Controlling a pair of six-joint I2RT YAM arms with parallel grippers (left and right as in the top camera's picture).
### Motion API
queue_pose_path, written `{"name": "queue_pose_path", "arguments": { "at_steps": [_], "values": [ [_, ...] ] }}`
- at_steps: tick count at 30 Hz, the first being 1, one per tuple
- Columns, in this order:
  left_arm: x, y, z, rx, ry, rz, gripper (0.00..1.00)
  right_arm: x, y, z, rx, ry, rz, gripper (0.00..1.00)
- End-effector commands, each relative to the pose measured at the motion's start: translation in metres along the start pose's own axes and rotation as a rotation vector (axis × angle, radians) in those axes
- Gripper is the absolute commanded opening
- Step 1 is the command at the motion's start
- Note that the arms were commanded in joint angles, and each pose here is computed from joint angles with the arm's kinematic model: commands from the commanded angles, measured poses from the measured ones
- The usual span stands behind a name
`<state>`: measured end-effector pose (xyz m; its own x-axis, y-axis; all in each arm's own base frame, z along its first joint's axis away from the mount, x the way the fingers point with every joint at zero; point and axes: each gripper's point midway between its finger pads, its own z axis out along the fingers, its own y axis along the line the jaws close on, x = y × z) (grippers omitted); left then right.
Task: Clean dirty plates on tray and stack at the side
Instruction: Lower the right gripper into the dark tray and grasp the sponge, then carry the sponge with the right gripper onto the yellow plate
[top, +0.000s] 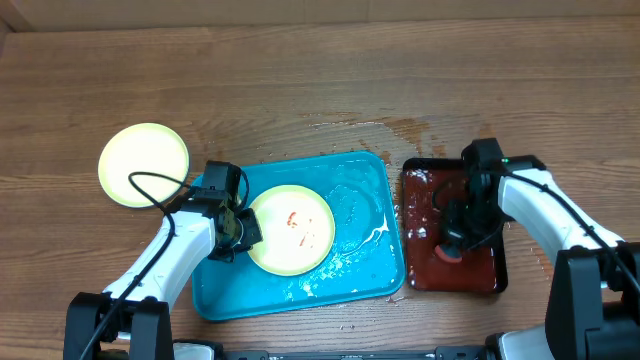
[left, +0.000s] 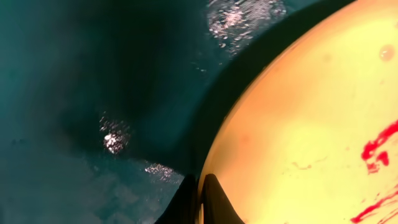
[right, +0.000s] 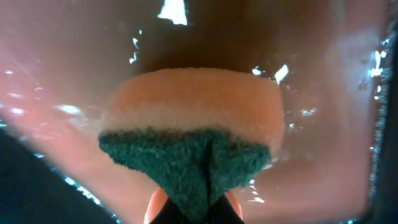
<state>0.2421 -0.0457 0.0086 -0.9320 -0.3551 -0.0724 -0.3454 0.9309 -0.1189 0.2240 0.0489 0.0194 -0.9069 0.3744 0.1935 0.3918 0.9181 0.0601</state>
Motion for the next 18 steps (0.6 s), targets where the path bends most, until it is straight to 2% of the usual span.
{"name": "queue_pose_path", "arguments": {
  "at_steps": [1,6,11,14,18],
  "values": [
    [-0.007,0.002,-0.002,-0.032,-0.025,-0.086,0.04,-0.001,0.003,-0.001,-0.017,-0.013,-0.011,0.04],
    [-0.006,0.001,-0.002,-0.025,-0.02,-0.027,0.04,-0.01,0.015,-0.027,-0.054,-0.055,-0.052,0.04],
    [-0.005,-0.002,-0.002,-0.011,-0.012,0.012,0.04,-0.026,0.032,-0.082,-0.111,-0.184,-0.088,0.04],
    [-0.003,-0.008,-0.002,0.022,-0.003,0.067,0.04,-0.024,0.044,-0.109,-0.156,-0.224,-0.19,0.04],
    [-0.004,-0.012,-0.002,0.044,-0.004,0.098,0.04,0.002,0.077,-0.118,-0.299,-0.17,-0.371,0.04]
  ]
}}
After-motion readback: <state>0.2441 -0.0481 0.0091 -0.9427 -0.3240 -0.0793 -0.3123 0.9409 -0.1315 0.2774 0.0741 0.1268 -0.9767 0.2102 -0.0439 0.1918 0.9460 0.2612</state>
